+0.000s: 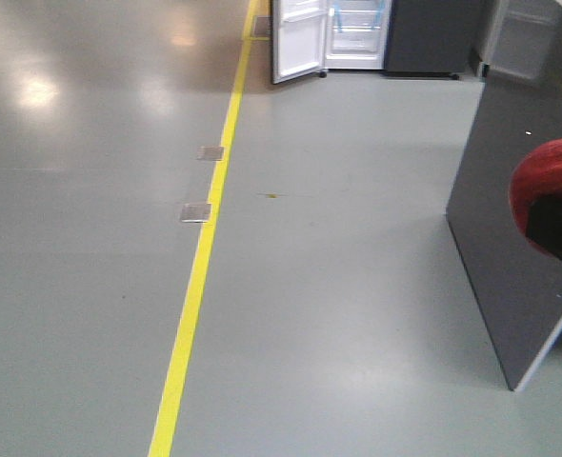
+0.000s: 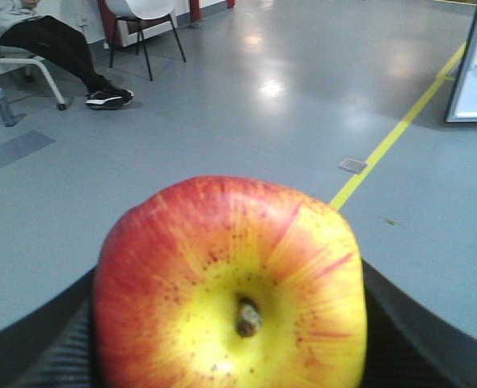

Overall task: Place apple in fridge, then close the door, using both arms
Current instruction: 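Drive the base away from the counter toward the open fridge, then drive the base up to the open fridge door holding the apple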

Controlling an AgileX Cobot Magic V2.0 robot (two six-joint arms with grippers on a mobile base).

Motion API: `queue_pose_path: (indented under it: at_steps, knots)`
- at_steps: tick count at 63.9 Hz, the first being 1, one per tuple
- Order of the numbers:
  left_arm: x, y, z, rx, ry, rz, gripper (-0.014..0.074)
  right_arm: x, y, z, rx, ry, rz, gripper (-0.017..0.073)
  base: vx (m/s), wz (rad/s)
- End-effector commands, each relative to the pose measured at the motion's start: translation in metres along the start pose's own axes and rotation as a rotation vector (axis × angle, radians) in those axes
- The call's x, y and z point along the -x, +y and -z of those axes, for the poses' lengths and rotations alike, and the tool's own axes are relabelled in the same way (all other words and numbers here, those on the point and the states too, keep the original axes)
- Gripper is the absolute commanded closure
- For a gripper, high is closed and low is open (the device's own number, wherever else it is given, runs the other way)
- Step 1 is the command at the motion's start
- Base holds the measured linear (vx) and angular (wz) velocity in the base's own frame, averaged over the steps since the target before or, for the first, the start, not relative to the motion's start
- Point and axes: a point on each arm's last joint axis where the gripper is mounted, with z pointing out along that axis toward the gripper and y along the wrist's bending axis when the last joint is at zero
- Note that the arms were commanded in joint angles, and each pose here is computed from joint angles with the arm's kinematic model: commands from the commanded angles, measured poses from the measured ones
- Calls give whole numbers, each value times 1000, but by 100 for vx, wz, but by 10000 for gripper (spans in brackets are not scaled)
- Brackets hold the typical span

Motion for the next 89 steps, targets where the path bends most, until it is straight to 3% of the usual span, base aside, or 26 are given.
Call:
queue_pose_path:
  at_steps: [1,89]
  knots:
    - [-1,-2,-1,-28,-52,-2,600,13,0,5,-19,-89,-12,566,12,29]
    - [-1,-2,-1,-28,-52,-2,600,13,0,5,-19,-89,-12,566,16,5]
